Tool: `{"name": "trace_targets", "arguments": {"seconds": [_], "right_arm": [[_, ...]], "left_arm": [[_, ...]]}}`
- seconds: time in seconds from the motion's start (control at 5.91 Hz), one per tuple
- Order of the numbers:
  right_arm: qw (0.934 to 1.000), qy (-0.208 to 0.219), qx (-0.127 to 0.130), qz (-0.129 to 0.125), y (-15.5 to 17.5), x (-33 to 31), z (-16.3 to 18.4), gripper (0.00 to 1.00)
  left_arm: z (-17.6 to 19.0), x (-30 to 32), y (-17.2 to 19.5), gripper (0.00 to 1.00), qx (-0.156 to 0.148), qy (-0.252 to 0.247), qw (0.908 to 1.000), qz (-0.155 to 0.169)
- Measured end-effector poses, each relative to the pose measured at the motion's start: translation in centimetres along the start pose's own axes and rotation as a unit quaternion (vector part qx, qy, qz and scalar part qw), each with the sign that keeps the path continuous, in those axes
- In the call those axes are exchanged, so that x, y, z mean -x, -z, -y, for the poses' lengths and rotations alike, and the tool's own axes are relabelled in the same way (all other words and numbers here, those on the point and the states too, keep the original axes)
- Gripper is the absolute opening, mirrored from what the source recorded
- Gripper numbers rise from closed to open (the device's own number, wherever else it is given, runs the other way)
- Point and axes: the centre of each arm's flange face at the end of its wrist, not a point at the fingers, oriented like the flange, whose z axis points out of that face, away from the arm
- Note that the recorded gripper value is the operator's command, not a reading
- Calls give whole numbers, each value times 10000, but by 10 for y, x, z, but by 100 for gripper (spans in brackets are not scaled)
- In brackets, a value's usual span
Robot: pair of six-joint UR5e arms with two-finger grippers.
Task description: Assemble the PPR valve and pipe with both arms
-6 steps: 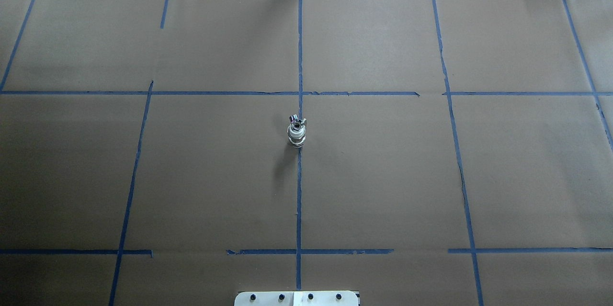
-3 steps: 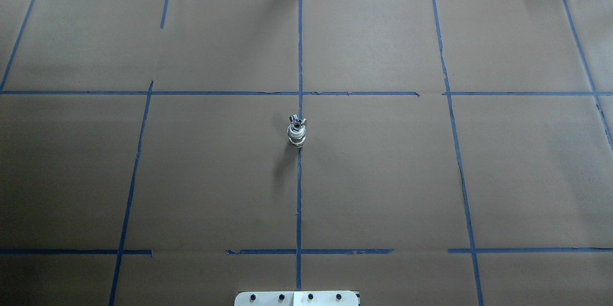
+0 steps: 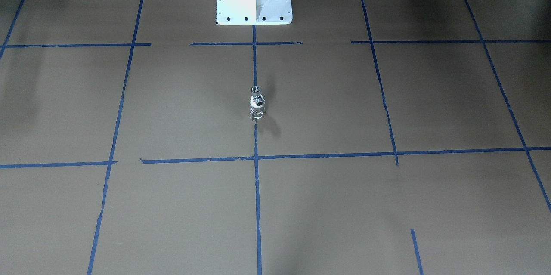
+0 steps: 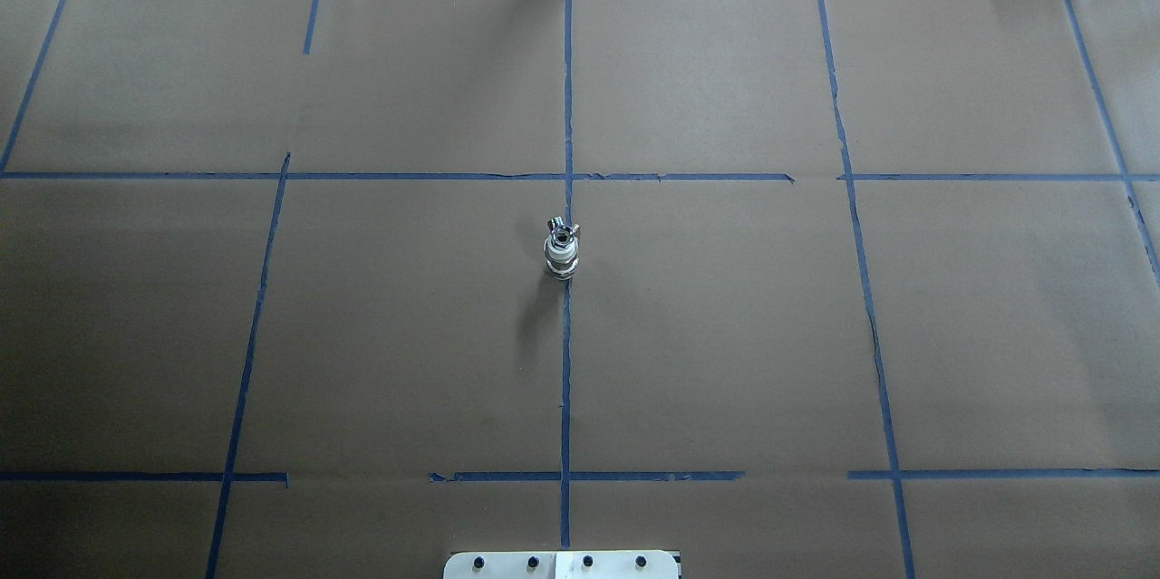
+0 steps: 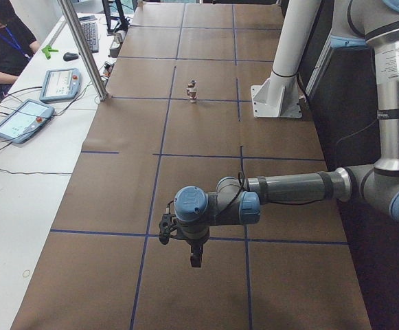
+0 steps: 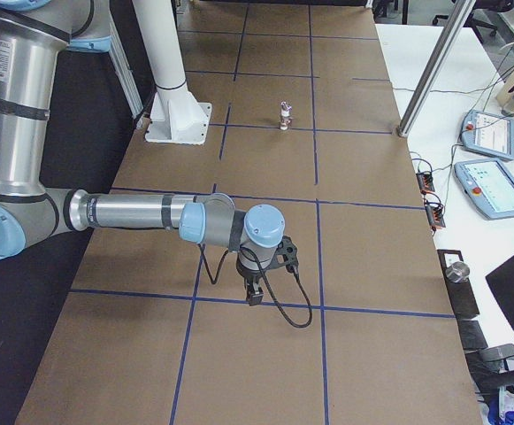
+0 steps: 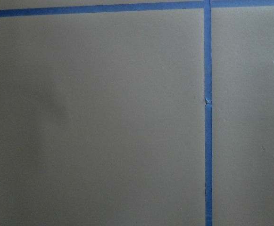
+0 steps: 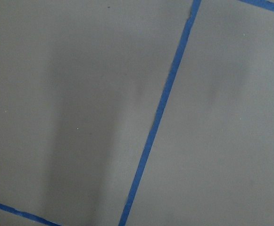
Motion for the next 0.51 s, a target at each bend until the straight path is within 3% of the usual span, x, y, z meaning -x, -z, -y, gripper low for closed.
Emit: {"name": "trace_targets", "arguments": {"seconds": [0.51], "right_arm": [[10000,-35,41,2,-4,-4,-2,100]], "left_arm": [[1,-1,1,100,-30,-37,10000,2]]}}
